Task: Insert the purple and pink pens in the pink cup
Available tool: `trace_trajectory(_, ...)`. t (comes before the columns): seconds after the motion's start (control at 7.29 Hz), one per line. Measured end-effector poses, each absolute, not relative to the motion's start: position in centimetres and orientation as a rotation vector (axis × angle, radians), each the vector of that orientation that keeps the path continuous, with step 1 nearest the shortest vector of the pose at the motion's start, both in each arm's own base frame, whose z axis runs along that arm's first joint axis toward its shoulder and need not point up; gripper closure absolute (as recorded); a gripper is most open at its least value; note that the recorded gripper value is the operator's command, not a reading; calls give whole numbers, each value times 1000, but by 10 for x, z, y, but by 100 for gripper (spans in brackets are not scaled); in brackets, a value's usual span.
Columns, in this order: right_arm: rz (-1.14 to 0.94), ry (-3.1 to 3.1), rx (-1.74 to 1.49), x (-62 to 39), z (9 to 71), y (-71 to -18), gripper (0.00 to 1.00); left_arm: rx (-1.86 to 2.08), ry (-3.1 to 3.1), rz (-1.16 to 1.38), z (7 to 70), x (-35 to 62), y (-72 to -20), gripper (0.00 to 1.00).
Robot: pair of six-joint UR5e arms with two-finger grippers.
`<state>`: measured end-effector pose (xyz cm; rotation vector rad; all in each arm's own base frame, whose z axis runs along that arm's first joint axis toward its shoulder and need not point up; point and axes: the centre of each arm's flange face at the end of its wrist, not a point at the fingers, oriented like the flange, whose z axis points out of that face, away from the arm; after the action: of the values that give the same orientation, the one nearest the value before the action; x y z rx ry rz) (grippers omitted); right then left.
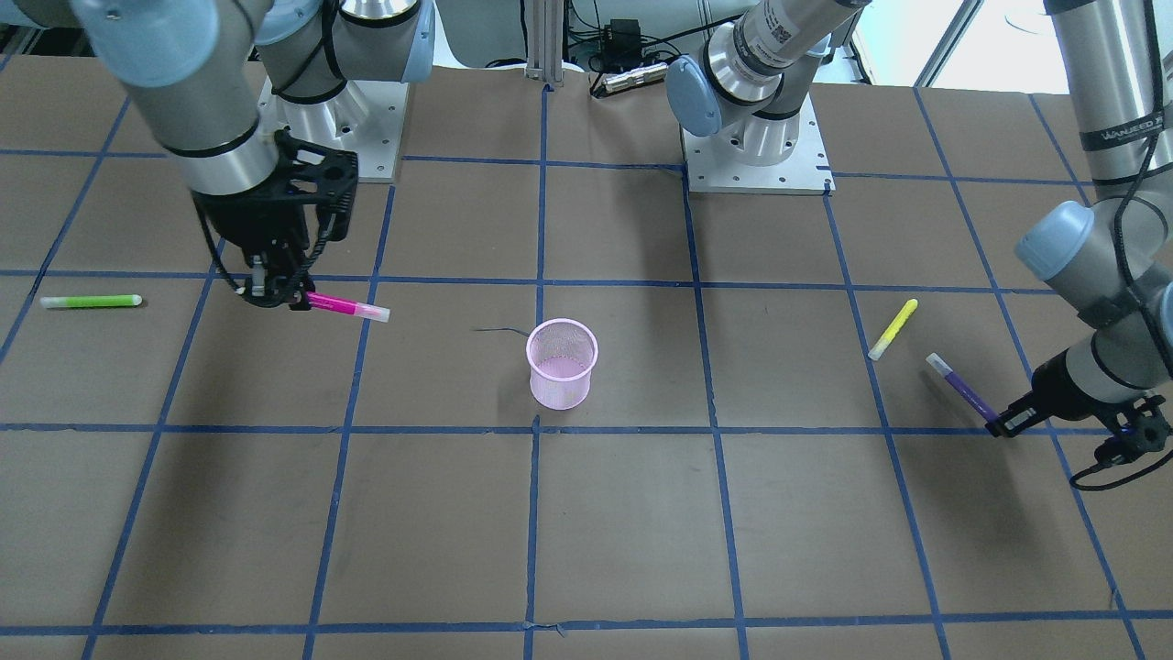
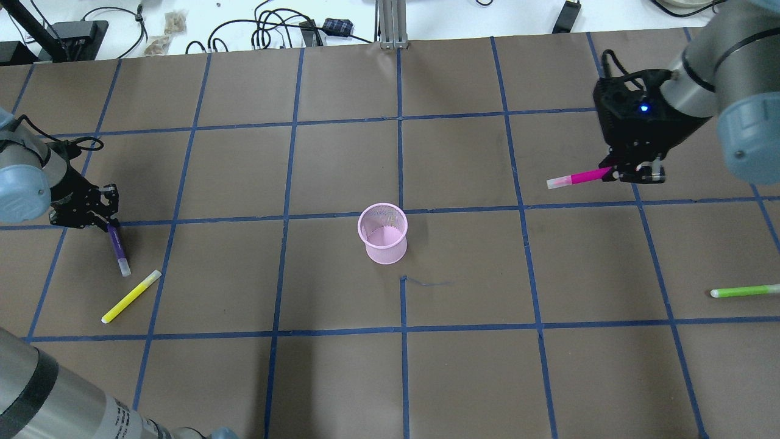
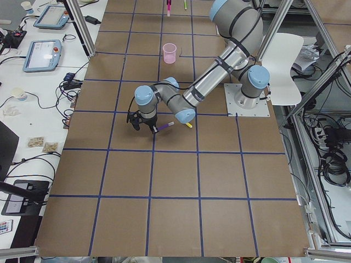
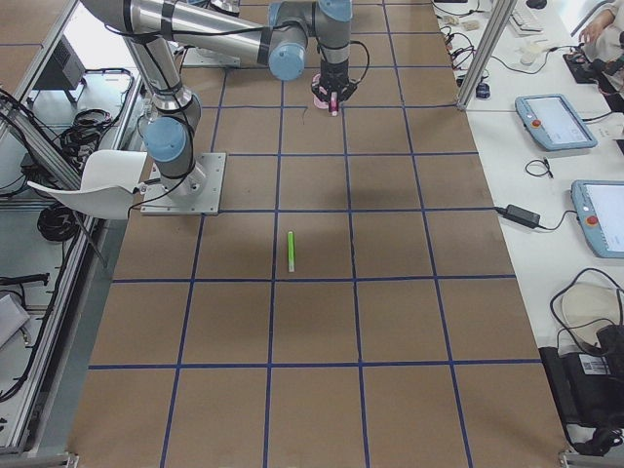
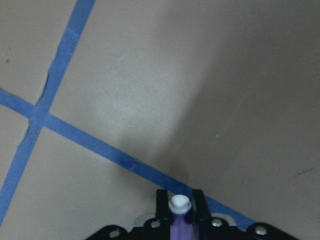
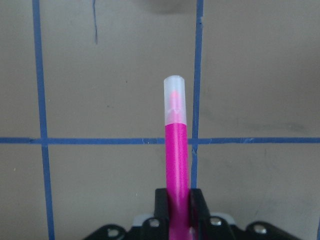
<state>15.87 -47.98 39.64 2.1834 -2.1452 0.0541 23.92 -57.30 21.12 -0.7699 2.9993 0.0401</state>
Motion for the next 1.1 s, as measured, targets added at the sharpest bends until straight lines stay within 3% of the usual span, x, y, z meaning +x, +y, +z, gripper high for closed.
trace_trajectory(0.82, -55, -2097, 2025, 349, 349, -472, 91, -622, 2962, -156, 324, 198, -606, 100)
trace_trajectory(0.96, -72, -2083, 2021, 370, 335, -467, 84, -604, 2962, -160, 329, 190, -606, 100)
trace_trajectory(1.1, -96, -2070, 2021, 386, 319, -464, 83, -598, 2963, -162, 332, 186, -605, 100)
